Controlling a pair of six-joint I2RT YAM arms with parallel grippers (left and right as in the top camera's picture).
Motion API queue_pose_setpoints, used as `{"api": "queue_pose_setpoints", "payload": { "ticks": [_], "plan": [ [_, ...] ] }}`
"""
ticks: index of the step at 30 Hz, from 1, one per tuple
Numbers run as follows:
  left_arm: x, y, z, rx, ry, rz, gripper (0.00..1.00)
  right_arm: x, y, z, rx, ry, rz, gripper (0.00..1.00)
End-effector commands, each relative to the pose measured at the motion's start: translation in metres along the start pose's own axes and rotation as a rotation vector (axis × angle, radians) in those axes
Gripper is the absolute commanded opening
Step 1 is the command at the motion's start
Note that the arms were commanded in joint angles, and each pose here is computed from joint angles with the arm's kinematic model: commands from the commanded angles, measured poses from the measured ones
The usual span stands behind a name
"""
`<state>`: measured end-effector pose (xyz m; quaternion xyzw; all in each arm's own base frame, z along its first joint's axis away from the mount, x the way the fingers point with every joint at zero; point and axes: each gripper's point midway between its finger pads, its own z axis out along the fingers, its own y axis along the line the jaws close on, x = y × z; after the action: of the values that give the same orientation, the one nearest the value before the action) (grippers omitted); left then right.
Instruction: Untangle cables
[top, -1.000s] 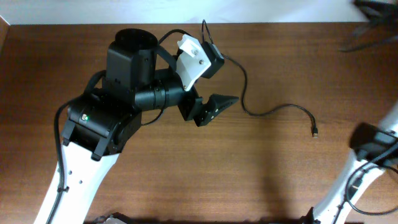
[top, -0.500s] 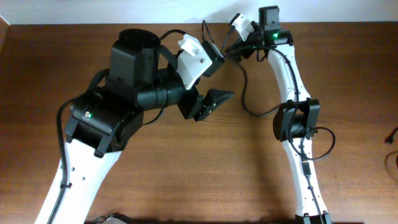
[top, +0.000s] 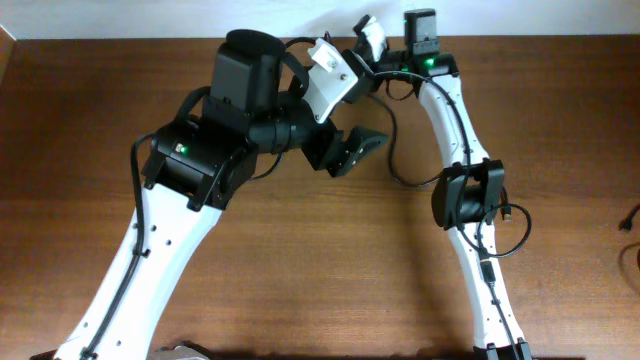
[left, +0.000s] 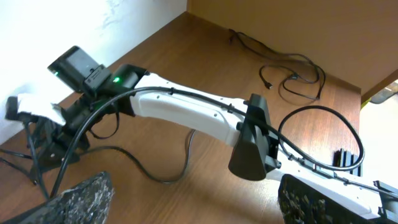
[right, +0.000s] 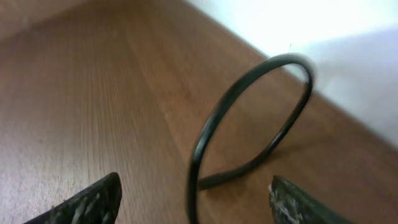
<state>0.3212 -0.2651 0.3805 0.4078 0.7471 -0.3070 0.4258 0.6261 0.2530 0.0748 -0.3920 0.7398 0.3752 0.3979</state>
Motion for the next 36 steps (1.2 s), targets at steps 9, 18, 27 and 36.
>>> {"api": "queue_pose_setpoints", "payload": {
  "ticks": [9,18,27,36],
  "plan": [
    [-0.025,-0.037,-0.056,0.004,-0.104,0.028,0.86,-0.137,0.097,-0.090,-0.528,-0.295,-0.152,0.04],
    [-0.015,-0.070,-0.059,0.189,-0.076,-0.009,0.86,-0.253,0.217,-0.237,-0.447,-0.381,-0.371,0.04],
    [-0.015,-0.072,-0.059,0.203,-0.075,-0.012,0.86,-0.316,0.268,-0.327,-0.299,-0.444,-0.648,0.03],
    [-0.017,-0.077,-0.060,0.228,-0.084,-0.006,0.87,-0.276,0.164,-0.491,0.110,-0.440,-0.359,0.04]
  ]
}}
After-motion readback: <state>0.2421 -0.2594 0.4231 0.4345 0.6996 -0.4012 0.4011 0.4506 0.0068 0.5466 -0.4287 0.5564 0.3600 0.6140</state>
